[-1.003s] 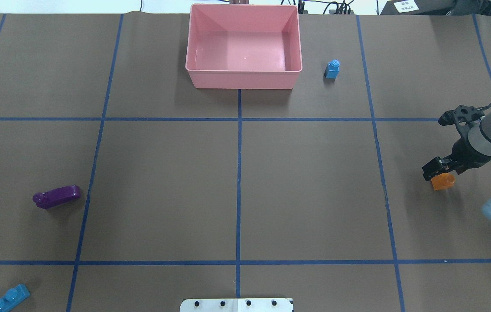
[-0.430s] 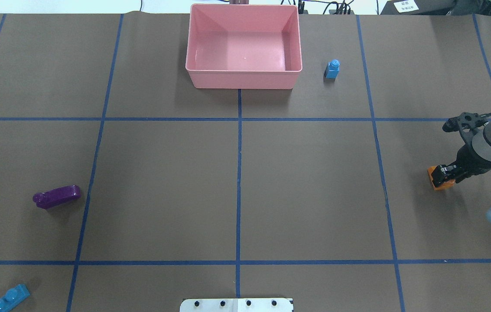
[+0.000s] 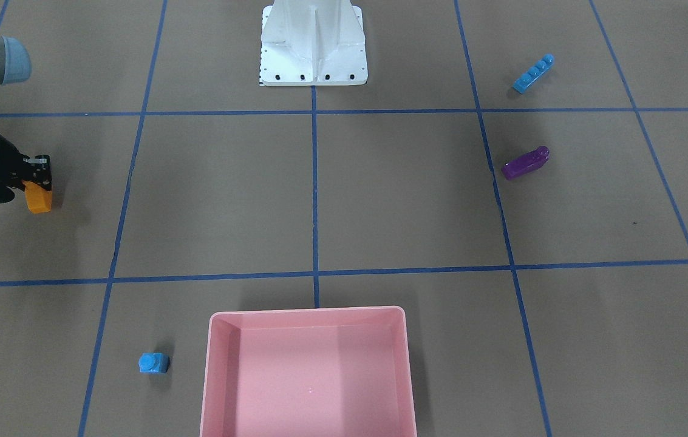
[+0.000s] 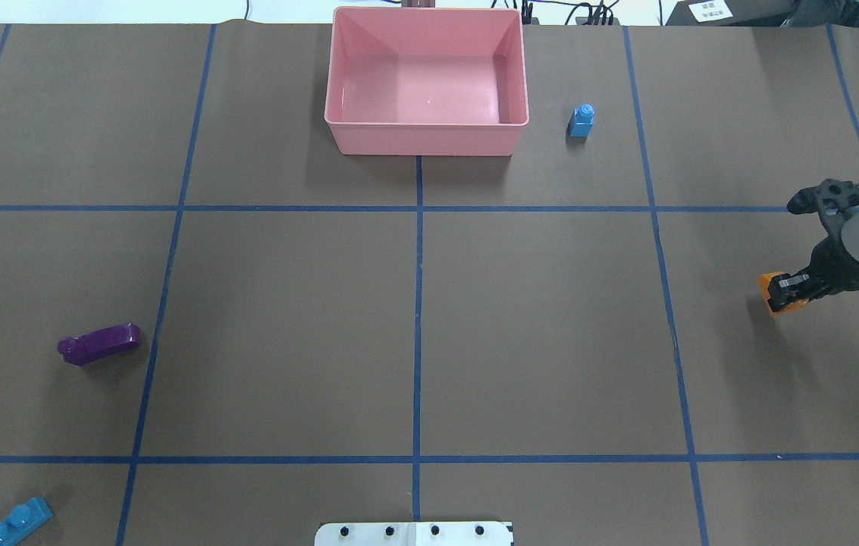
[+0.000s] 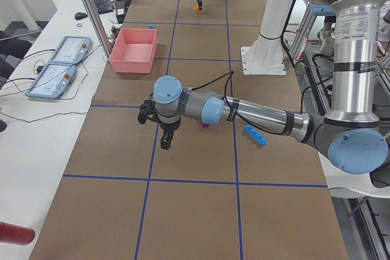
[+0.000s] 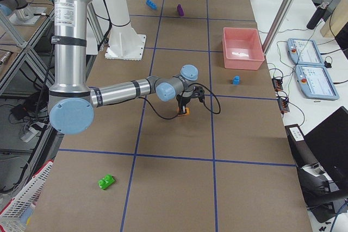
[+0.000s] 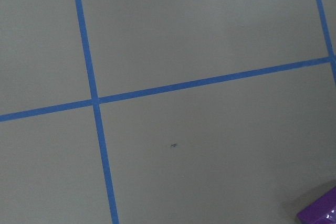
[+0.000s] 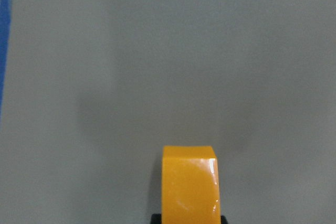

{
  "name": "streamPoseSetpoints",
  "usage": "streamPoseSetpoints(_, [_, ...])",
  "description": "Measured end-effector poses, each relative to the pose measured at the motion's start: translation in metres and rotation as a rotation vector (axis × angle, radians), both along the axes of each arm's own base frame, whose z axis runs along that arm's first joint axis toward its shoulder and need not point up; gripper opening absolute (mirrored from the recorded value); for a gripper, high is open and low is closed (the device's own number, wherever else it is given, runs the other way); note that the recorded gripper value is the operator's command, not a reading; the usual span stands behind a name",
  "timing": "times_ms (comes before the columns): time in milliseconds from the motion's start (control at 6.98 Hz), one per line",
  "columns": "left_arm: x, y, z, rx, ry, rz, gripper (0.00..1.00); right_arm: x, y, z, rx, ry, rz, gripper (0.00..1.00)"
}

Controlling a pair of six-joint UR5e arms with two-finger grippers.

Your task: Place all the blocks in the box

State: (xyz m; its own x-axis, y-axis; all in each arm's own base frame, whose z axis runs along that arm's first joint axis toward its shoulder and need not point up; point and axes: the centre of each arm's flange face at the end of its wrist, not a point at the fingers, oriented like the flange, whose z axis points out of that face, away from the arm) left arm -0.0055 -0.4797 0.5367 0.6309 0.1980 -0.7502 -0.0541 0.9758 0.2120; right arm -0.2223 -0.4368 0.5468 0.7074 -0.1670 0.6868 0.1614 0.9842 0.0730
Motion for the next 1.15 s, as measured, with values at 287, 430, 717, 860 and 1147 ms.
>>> streamPoseSetpoints(287, [0.033,0.006,-0.018,0.035,0.007,0.070,1.00,0.030,-0.001,-0.049,0.067,-0.053,0.065,0.00])
streamPoseSetpoints(430, [0.065,0.015,-0.035,0.031,0.014,0.108,1.00,0.032,-0.004,-0.076,0.087,-0.085,0.097,0.00])
streamPoseSetpoints(717, [0.124,0.038,-0.070,0.004,0.034,0.140,1.00,0.027,-0.017,-0.136,0.124,-0.159,0.159,0.00])
streamPoseSetpoints(860, [0.156,0.048,-0.079,0.054,0.014,0.184,1.00,0.024,-0.024,-0.161,0.143,-0.190,0.178,0.00])
streamPoseSetpoints(1147, [0.230,0.070,-0.087,0.189,-0.061,0.288,1.00,0.020,-0.039,-0.205,0.192,-0.244,0.201,0.00])
